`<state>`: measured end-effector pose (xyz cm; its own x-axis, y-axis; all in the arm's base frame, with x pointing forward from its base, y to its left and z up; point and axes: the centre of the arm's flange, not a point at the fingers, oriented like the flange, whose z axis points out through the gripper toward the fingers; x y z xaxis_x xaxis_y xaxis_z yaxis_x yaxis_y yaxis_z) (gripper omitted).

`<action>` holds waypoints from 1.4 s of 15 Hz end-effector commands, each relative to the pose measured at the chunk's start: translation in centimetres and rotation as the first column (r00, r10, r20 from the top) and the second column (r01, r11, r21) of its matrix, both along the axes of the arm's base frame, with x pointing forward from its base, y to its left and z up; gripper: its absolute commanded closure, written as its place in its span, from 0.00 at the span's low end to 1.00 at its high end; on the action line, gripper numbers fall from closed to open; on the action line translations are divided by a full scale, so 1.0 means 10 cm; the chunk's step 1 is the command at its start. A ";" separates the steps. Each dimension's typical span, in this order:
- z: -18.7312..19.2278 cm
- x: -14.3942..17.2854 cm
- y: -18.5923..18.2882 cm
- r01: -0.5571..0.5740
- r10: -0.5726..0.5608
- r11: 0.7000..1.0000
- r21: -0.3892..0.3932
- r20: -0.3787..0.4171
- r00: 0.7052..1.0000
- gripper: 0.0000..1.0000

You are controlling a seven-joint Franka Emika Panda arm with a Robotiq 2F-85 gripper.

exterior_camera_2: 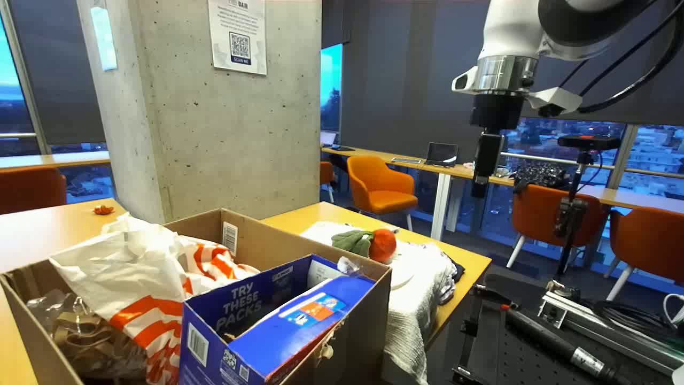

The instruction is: Pick up the white disposable plate and put it on the cardboard box

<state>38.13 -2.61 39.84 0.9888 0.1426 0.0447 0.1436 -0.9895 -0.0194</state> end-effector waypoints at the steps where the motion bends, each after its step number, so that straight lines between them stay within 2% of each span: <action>1: 0.00 0.00 0.00 0.000 0.000 1.000 0.000 0.000 1.000 0.00; 6: 0.04 0.04 -0.06 0.000 0.000 1.000 0.017 0.003 1.000 0.00; 9: 0.26 0.12 -0.26 -0.044 0.042 0.995 0.087 0.026 0.999 0.00; 11: 0.44 0.21 -0.49 -0.084 0.078 0.979 0.186 0.043 0.996 0.00; 15: 0.74 0.36 -1.05 -0.163 0.146 0.917 0.363 0.074 0.987 0.00; 17: 0.73 0.45 -1.33 -0.174 0.157 0.875 0.452 0.076 0.985 0.00; 21: 0.47 0.67 -1.73 -0.184 0.174 0.774 0.606 0.075 0.982 0.00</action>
